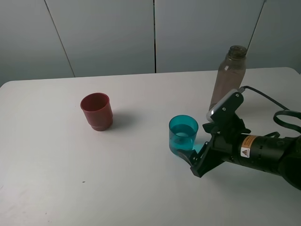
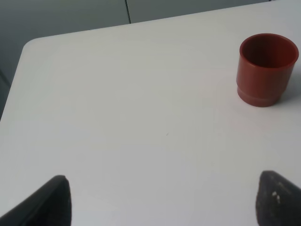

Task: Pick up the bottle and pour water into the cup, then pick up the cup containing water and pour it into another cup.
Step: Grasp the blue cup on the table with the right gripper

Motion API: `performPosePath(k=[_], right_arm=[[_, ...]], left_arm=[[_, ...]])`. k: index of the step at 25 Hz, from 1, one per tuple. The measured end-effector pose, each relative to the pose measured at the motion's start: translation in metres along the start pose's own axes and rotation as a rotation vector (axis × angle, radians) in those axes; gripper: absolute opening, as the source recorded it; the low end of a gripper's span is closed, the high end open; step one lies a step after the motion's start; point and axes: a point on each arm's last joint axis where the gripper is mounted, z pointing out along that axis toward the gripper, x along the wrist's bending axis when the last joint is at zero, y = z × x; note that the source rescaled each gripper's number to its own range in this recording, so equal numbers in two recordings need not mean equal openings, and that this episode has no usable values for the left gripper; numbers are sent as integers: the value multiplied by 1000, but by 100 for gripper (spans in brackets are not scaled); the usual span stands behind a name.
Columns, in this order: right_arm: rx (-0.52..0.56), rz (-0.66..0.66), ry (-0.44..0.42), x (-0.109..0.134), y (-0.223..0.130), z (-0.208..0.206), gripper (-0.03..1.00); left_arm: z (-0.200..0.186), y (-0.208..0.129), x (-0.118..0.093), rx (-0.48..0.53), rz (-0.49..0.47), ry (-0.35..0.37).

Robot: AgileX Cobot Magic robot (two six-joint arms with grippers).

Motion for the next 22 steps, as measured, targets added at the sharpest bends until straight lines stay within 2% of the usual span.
performPosePath(k=[5, 15, 22], right_arm=[[-29, 5, 5, 0, -2, 14, 100], [-177, 24, 7, 2, -8, 28, 100], [-179, 27, 10, 2, -11, 31, 100]], left_arm=[[0, 0, 0, 0, 0, 0], [0, 0, 0, 0, 2, 0], [0, 0, 0, 0, 0, 0]])
